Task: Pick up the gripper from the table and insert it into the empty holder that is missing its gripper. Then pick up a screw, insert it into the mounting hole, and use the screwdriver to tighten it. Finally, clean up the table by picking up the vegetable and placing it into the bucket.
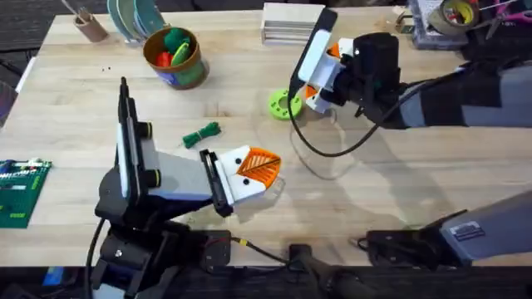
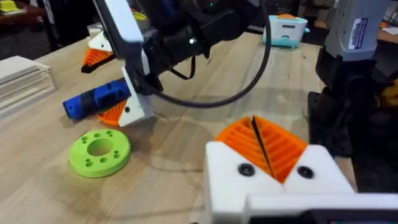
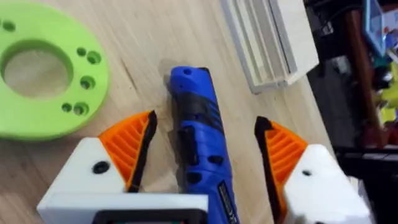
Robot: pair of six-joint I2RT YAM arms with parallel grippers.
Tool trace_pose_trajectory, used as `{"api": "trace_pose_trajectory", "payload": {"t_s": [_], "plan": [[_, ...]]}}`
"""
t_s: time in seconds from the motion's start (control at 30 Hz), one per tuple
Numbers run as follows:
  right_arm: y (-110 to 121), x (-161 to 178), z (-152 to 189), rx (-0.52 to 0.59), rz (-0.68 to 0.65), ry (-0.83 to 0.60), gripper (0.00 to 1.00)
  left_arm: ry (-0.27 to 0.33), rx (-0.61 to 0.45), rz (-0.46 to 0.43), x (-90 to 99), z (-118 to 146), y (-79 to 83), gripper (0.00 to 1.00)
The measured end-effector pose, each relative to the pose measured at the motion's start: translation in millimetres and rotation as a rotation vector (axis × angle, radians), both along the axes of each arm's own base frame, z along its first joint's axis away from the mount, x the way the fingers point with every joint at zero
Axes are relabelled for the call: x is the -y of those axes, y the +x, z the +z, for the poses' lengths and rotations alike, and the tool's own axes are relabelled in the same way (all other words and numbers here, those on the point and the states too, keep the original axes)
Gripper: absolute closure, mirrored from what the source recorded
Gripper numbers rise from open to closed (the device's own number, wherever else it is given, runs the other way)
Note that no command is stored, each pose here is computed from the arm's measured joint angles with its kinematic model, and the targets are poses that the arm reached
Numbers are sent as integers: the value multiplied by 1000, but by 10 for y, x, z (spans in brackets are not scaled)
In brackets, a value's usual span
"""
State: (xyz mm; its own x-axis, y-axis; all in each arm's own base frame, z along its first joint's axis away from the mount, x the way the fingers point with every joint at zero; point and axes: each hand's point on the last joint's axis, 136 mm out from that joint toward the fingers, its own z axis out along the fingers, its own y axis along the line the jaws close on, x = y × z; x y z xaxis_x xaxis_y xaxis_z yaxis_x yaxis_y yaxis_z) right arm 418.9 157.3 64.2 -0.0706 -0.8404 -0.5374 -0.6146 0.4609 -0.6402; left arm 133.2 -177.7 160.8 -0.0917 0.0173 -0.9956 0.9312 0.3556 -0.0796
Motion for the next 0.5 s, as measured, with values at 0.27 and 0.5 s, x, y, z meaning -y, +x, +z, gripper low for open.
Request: {"api": "trace_pose_trajectory", "payload": {"t_s": [0.27,0.5], "plan": [[8,-8,800,87,-126,292,23,2,6,-1,1,-1,-2,389],[-185,25,1218,58,-189,482,23,2,5,-3,1,0,-4,393]]}}
